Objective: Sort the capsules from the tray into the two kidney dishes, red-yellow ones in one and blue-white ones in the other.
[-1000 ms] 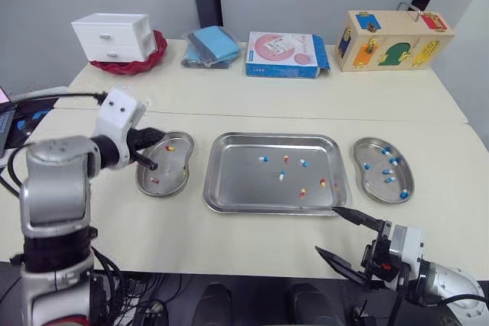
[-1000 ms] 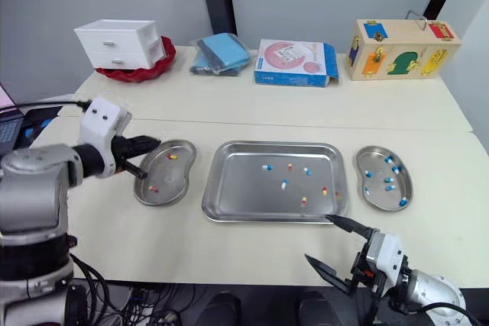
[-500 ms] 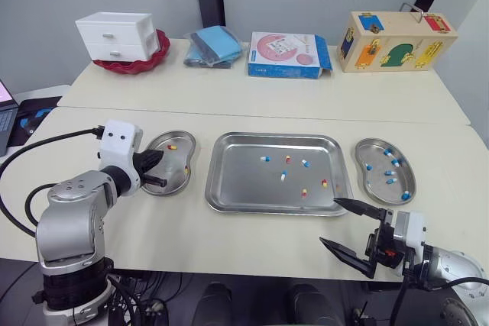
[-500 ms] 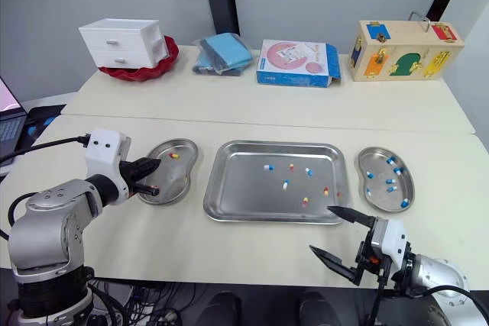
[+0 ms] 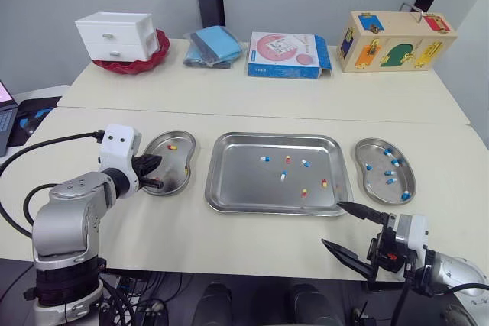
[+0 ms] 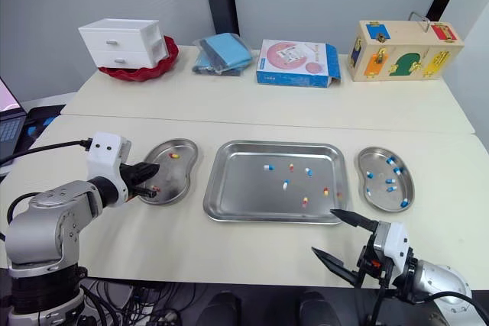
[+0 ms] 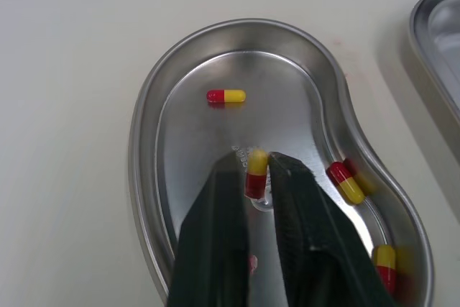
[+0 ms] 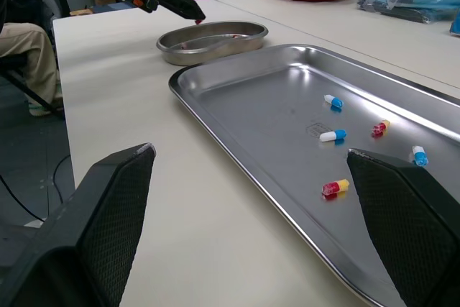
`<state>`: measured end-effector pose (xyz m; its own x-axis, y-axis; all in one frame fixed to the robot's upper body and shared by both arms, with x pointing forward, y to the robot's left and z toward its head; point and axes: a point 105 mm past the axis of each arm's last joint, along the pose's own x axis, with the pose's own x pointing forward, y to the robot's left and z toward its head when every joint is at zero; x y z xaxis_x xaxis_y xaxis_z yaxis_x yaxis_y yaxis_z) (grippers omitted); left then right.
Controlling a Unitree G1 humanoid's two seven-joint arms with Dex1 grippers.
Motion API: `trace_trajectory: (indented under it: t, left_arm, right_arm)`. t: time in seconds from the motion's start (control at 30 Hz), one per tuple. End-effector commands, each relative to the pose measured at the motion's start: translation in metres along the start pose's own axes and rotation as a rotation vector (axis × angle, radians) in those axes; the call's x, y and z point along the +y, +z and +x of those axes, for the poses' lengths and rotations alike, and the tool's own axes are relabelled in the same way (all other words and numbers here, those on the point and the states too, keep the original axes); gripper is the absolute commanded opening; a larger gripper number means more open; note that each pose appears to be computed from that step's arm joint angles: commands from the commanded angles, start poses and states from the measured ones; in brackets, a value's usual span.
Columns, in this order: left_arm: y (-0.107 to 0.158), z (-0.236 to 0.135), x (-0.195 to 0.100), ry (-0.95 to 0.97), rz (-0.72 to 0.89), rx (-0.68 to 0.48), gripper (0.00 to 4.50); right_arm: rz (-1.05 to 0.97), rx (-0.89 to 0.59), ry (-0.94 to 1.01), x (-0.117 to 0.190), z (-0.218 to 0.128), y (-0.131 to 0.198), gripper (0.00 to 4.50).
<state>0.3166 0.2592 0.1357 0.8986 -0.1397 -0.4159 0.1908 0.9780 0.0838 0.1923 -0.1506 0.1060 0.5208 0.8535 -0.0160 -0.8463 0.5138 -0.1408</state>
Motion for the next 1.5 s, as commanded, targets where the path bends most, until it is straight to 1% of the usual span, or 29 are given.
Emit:
trace_trajectory:
  t: [0.03, 0.1, 0.13, 0.23, 0.33, 0.37, 0.47, 0.57, 0.63, 0.67, 0.77, 0.83, 0.93, 1.03, 1.13, 1.33, 1.4, 1.5]
  left_arm:
    - [0.012, -0.002, 0.004, 0.013, 0.031, -0.039, 1.67]
    - [0.013, -0.002, 0.005, 0.014, 0.034, -0.04, 2.24]
    - [0.013, -0.002, 0.006, 0.015, 0.034, -0.042, 2.63]
    - [0.015, -0.001, 0.007, 0.016, 0.033, -0.046, 3.38]
    - [0.015, -0.001, 0.007, 0.016, 0.034, -0.047, 4.36]
    - [0.015, -0.001, 0.008, 0.016, 0.034, -0.047, 4.47]
    - [0.015, -0.001, 0.008, 0.015, 0.037, -0.052, 4.47]
    - [0.019, -0.001, 0.006, -0.008, 0.039, -0.078, 4.47]
    - [0.025, -0.004, 0.002, -0.061, 0.07, -0.135, 4.47]
    - [0.025, -0.008, 0.002, -0.086, 0.079, -0.14, 4.47]
    - [0.028, -0.023, 0.01, -0.14, 0.12, -0.188, 4.47]
    - [0.018, -0.033, 0.027, -0.12, 0.182, -0.122, 4.47]
    - [0.011, -0.052, 0.051, -0.116, 0.236, -0.098, 4.47]
    - [-0.005, -0.074, 0.08, -0.116, 0.229, -0.004, 4.47]
    - [-0.024, -0.09, 0.108, -0.08, 0.251, 0.088, 4.47]
    - [-0.04, -0.104, 0.125, -0.058, 0.277, 0.133, 4.47]
    - [-0.043, -0.106, 0.125, -0.061, 0.278, 0.131, 4.47]
    - [-0.045, -0.107, 0.123, -0.064, 0.282, 0.119, 4.47]
  right_arm:
    - [-0.034, -0.027, -0.008, -0.001, 0.0, 0.008, 4.5]
    - [-0.034, -0.027, -0.012, -0.001, 0.0, 0.007, 4.5]
    - [-0.034, -0.027, -0.013, -0.002, 0.0, 0.007, 4.5]
    - [-0.033, -0.03, -0.015, -0.002, 0.001, 0.006, 4.5]
    - [-0.033, -0.031, -0.017, -0.002, 0.001, 0.006, 4.5]
    - [-0.029, -0.027, -0.022, -0.002, 0.0, 0.006, 4.5]
    - [-0.018, -0.007, -0.041, -0.003, -0.001, 0.003, 4.5]
    - [-0.002, 0.045, -0.074, -0.008, -0.006, 0.0, 4.5]
    - [-0.007, 0.083, -0.057, -0.008, -0.01, 0.001, 4.5]
    - [-0.002, 0.1, -0.059, -0.01, -0.013, 0.003, 4.5]
    - [0.026, 0.199, -0.07, -0.016, -0.029, 0.005, 4.5]
    - [0.039, 0.301, -0.087, -0.024, -0.048, 0.004, 4.5]
    - [0.038, 0.402, -0.171, -0.045, -0.077, 0.008, 4.5]
    - [0.046, 0.48, -0.27, -0.067, -0.104, 0.013, 4.5]
    - [0.057, 0.537, -0.327, -0.083, -0.122, 0.015, 4.5]
    - [0.081, 0.589, -0.386, -0.105, -0.141, 0.014, 4.5]
    - [0.068, 0.567, -0.399, -0.112, -0.142, 0.019, 4.5]
    - [0.067, 0.576, -0.397, -0.117, -0.145, 0.02, 4.5]
